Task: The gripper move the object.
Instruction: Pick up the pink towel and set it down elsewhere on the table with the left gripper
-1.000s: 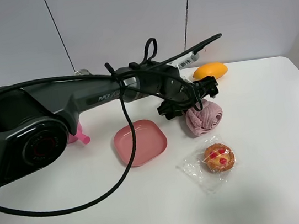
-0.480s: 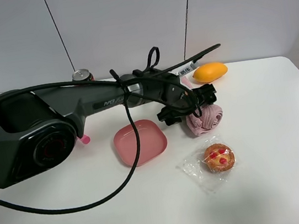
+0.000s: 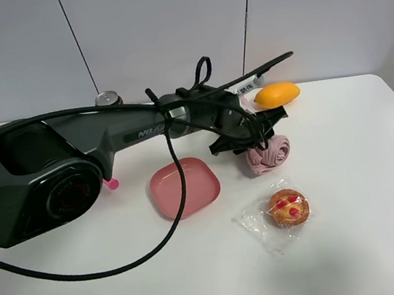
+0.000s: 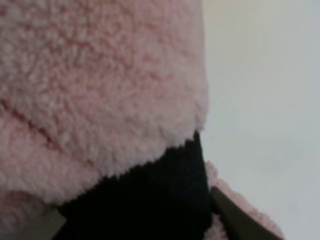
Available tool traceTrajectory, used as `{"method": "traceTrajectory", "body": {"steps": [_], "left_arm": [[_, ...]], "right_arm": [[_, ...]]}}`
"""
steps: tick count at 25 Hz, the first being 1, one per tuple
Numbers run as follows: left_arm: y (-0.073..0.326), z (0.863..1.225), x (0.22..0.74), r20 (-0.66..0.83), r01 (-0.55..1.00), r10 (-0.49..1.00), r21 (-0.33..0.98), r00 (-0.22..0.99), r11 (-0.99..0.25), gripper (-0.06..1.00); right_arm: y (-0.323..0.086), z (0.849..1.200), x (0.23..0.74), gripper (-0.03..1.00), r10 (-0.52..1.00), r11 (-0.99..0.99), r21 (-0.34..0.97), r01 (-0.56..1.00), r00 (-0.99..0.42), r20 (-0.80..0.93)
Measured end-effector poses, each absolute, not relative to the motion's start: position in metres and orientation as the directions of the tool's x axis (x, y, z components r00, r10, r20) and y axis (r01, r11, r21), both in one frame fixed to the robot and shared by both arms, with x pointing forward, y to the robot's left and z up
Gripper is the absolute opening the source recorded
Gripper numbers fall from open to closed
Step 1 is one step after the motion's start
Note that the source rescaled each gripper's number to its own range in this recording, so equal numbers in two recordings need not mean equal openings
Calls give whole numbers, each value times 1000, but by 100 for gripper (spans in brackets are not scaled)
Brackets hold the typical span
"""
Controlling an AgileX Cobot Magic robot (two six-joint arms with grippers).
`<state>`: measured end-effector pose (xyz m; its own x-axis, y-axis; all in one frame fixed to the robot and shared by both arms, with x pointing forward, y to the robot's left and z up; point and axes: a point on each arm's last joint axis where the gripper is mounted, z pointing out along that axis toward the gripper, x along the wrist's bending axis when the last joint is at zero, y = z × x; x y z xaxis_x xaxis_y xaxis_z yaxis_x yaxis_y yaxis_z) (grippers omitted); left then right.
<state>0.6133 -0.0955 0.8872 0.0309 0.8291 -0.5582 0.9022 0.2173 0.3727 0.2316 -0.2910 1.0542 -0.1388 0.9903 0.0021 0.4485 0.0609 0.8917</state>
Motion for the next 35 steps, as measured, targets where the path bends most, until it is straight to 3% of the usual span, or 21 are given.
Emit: {"method": "traceTrajectory", "body": {"steps": [5, 10, 14, 17, 26, 30, 35], "left_arm": [[-106, 929, 621, -528, 847, 817, 522, 232, 97, 1], [-112, 982, 607, -235, 643, 750, 700, 618, -311, 1], [-105, 1006, 583, 23, 415, 550, 630, 835, -657, 1], [-96, 1019, 569, 82, 326, 430, 529, 899, -783, 1], [-53, 1103, 542, 140, 354, 467, 476, 873, -805, 1], [-25, 1149, 534, 240, 372, 556, 531, 796, -761, 1], [13, 1189, 514, 237, 450, 687, 603, 687, -658, 1]], "right_arm": [[-291, 1054, 232, 100, 990, 61, 892, 449, -139, 2], [-291, 1054, 232, 100, 990, 61, 892, 449, -139, 2], [-291, 1054, 232, 100, 990, 61, 892, 449, -139, 2], [-291, 1054, 232, 100, 990, 61, 892, 449, -139, 2], [-291, 1054, 232, 100, 990, 61, 892, 449, -139, 2], [-291, 1054, 232, 100, 990, 61, 892, 449, -139, 2], [-291, 1054, 232, 100, 990, 61, 892, 449, -139, 2]]}}
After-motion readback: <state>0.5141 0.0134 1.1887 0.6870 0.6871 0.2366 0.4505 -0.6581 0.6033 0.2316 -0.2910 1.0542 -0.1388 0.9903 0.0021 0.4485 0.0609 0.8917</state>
